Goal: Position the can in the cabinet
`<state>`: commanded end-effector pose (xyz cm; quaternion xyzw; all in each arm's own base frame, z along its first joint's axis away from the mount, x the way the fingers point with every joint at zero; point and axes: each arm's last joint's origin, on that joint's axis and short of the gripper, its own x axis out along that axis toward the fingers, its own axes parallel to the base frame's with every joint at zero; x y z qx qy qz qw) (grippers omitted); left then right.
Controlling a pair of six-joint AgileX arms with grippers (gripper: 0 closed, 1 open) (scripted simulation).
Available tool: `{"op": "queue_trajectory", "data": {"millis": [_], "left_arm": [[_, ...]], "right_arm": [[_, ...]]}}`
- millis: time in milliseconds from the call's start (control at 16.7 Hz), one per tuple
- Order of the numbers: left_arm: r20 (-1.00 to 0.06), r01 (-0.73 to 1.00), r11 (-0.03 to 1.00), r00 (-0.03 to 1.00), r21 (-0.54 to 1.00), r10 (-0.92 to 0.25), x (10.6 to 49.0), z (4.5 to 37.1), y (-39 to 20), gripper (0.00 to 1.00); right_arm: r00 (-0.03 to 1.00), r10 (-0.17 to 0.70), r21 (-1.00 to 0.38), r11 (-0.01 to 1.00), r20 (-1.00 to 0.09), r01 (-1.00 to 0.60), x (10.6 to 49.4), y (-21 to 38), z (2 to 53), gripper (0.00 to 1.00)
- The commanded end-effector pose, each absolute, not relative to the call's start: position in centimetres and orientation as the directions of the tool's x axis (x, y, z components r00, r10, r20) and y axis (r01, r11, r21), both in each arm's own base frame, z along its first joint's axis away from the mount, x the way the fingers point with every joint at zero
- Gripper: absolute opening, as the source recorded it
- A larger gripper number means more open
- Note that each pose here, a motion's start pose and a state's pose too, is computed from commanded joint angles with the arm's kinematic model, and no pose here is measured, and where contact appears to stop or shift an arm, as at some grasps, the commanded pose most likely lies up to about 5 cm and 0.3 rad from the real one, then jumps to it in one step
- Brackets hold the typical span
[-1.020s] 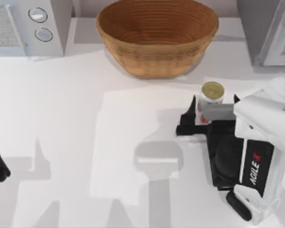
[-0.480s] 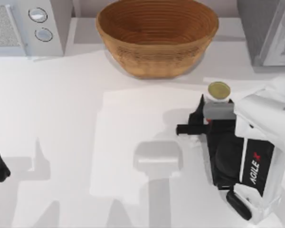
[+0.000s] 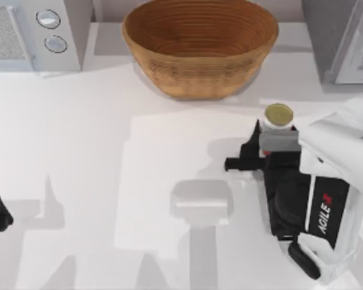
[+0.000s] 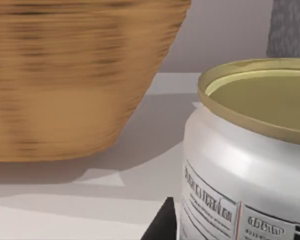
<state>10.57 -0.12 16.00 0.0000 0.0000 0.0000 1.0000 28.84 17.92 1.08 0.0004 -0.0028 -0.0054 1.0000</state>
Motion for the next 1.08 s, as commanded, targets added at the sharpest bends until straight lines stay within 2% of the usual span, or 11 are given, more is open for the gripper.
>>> {"op": "queue_trajectory", "data": {"millis": [360,1080], "left_arm": [[0.000,0.000,1.000,1.000,0.000,0.000,10.6,16.0,-0.1,1.00],[0.000,0.000,1.000,1.000,0.000,0.000,10.6,16.0,-0.1,1.00]], "right_arm": [[1.000,-0.013,-0.007,1.000,-0.005,0.013,29.0,17.9,1.4,0.00],[1.000,-0.009,-0.010,1.000,-0.007,0.009,29.8,18.5,8.9,0.00]]}}
